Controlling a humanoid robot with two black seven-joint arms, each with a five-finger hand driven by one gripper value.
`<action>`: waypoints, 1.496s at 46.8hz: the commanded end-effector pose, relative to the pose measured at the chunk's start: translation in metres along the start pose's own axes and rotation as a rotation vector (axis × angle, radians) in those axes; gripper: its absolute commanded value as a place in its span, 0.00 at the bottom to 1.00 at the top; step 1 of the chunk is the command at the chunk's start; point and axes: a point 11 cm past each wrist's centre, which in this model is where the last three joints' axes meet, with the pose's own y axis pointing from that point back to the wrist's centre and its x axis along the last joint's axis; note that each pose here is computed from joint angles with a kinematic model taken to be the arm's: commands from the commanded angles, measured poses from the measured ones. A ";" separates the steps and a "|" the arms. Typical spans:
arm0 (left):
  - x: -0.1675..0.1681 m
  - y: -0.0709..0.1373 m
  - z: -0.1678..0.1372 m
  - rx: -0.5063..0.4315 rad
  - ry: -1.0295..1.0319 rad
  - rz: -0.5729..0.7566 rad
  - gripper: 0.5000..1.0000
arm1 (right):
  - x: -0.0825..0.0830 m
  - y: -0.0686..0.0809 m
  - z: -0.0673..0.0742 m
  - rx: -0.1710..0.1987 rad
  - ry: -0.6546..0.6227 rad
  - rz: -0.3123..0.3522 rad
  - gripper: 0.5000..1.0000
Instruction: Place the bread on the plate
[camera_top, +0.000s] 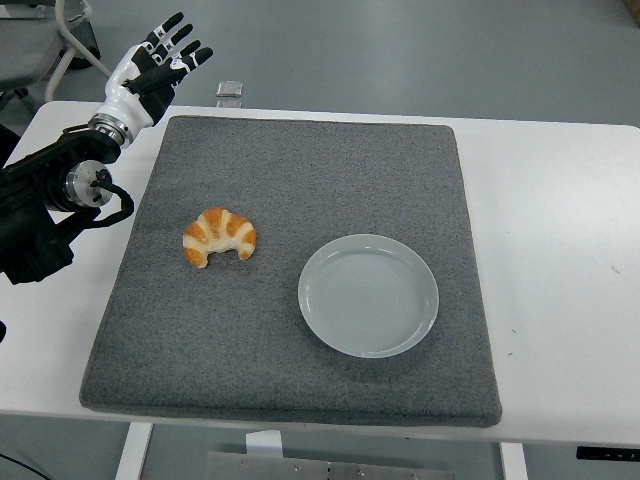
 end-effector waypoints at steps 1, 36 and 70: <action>-0.002 0.002 -0.001 0.004 0.005 -0.034 0.98 | 0.000 0.000 0.000 0.000 -0.001 0.000 0.86; -0.002 0.002 0.010 -0.014 0.023 -0.052 0.98 | 0.000 0.000 0.001 -0.001 0.001 0.000 0.86; -0.065 0.036 0.100 0.044 -0.401 -0.162 0.98 | -0.001 0.000 0.001 -0.002 -0.001 -0.003 0.86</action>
